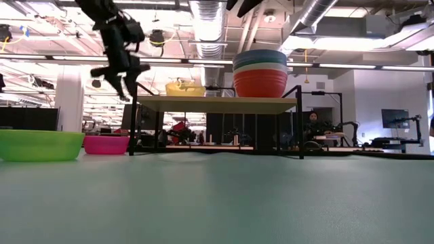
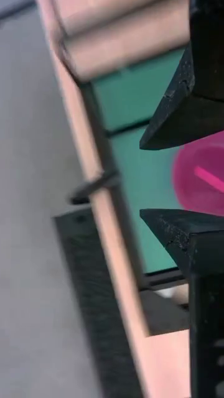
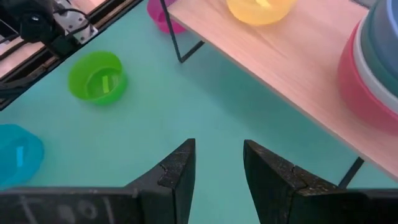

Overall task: Place and stack bowls onto a shelf
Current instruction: Stack the light green bowl on the yellow bowl on the shelf

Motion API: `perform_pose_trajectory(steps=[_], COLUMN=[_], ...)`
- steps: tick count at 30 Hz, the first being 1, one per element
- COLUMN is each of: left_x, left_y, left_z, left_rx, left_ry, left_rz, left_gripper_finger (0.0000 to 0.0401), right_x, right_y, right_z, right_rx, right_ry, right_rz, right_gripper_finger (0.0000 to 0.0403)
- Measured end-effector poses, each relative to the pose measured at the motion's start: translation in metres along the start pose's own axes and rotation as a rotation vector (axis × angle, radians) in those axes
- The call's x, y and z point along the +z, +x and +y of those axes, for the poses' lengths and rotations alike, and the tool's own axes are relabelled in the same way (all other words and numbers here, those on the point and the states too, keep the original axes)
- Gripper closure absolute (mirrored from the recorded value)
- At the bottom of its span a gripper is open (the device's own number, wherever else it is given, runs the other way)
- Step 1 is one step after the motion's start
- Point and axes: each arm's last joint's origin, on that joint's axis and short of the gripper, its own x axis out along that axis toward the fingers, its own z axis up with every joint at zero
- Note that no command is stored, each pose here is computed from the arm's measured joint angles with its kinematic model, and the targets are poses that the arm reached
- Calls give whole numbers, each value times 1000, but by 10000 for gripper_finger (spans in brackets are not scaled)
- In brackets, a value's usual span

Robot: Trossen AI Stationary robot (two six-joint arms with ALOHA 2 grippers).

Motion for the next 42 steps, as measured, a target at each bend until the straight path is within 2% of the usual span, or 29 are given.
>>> perform_pose_trajectory(steps=[6,8,15,18,21,25,28,32,35,39,42], left_x=[-45,-57,-61,-60,-59,-57,-61,-74,-87,-102,-114], left_y=[40,48,43,37,21,-15,-50,-86,-103,-120,-130], left_z=[4,5,2,3,0,-6,-6,-6,-9,-17,-24], left_rx=[46,47,17,-16,-128,-297,-346,-394,-482,-628,-709], left_ry=[-26,-13,-81,-67,-34,16,55,147,233,319,370], left_rz=[151,160,95,75,27,-119,-250,-359,-376,-372,-349], left_gripper_finger=[253,253,253,253,253,260,270,284,293,300,301], right_x=[4,5,9,11,13,19,27,41,50,57,54], right_y=[4,5,9,10,11,15,23,30,33,39,53], right_z=[-6,-7,-11,-13,-14,-19,-25,-31,-33,-27,-18], right_rx=[-9,-11,4,-1,-3,13,60,138,211,367,440], right_ry=[-4,-16,-36,-38,-61,-105,-129,-136,-177,-247,-261], right_rz=[15,18,41,40,38,48,68,55,24,5,54], right_gripper_finger=[243,243,243,243,243,243,243,243,243,243,243])
